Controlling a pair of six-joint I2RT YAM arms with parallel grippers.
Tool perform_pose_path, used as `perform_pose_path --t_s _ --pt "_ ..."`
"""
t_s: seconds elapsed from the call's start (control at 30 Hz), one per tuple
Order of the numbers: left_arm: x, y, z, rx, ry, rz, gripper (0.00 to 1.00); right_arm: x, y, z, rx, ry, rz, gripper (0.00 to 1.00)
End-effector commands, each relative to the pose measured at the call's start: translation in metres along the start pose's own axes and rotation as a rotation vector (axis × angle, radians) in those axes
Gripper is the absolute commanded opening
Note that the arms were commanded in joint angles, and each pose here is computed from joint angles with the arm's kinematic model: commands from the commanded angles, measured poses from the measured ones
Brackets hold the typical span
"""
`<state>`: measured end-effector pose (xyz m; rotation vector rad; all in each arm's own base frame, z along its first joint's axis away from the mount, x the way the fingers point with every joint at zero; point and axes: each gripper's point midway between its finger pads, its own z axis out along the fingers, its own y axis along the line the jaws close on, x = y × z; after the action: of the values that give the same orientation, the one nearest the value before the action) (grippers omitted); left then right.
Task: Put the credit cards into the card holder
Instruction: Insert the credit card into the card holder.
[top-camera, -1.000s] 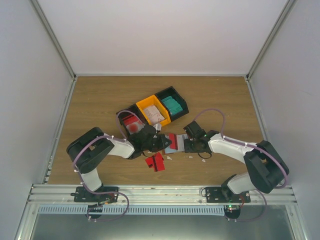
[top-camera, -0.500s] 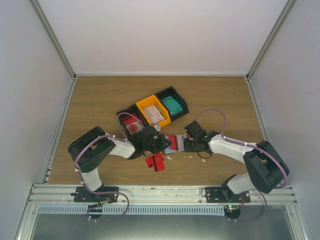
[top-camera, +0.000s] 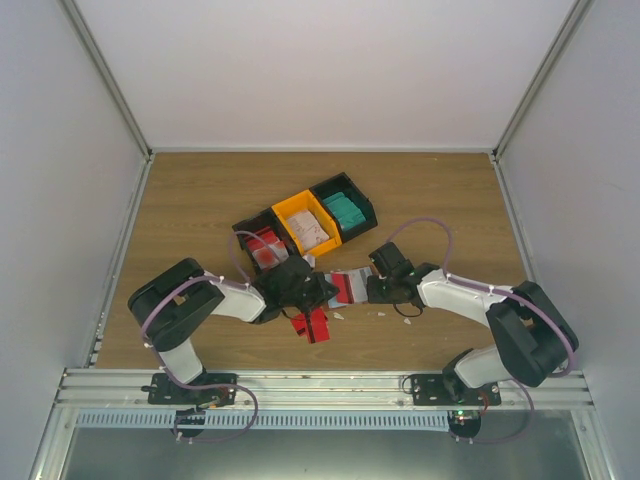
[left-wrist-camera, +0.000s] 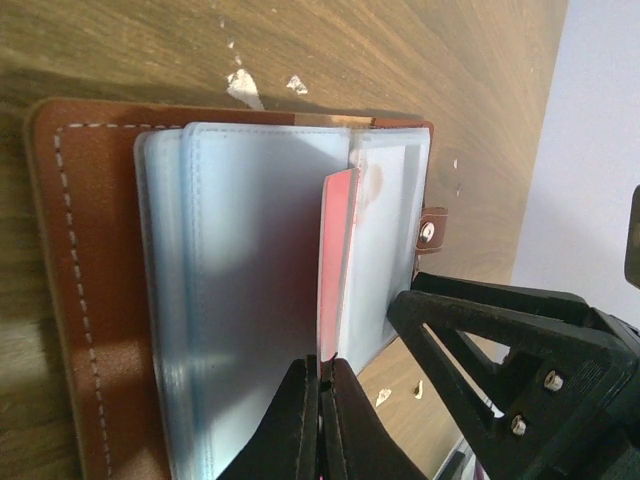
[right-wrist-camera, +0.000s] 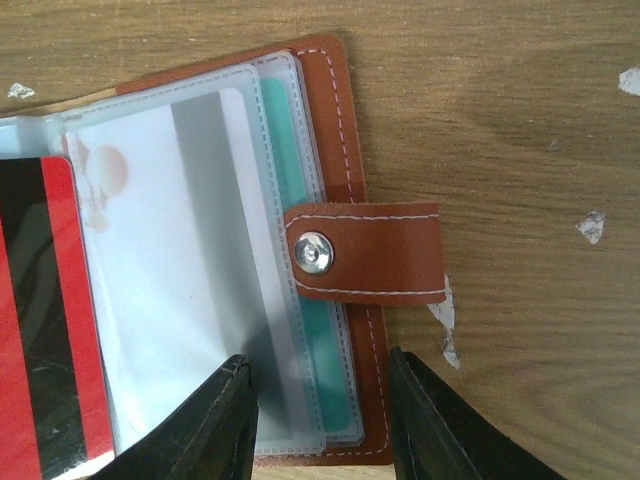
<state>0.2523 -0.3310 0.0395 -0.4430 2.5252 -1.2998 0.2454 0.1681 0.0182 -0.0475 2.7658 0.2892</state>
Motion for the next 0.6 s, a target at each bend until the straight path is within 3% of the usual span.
perform_pose_path --t_s 0.0,0.57 --pt "0.001 0.011 -0.003 -0.044 -0.018 -0.008 0.00 0.025 -0.011 0.012 0.021 0.082 0.019 0.36" --pt "-0.011 -0.001 0.016 -0.014 -0.049 0.012 0.00 0.036 -0.003 0.014 -0.036 0.127 0.008 0.30"
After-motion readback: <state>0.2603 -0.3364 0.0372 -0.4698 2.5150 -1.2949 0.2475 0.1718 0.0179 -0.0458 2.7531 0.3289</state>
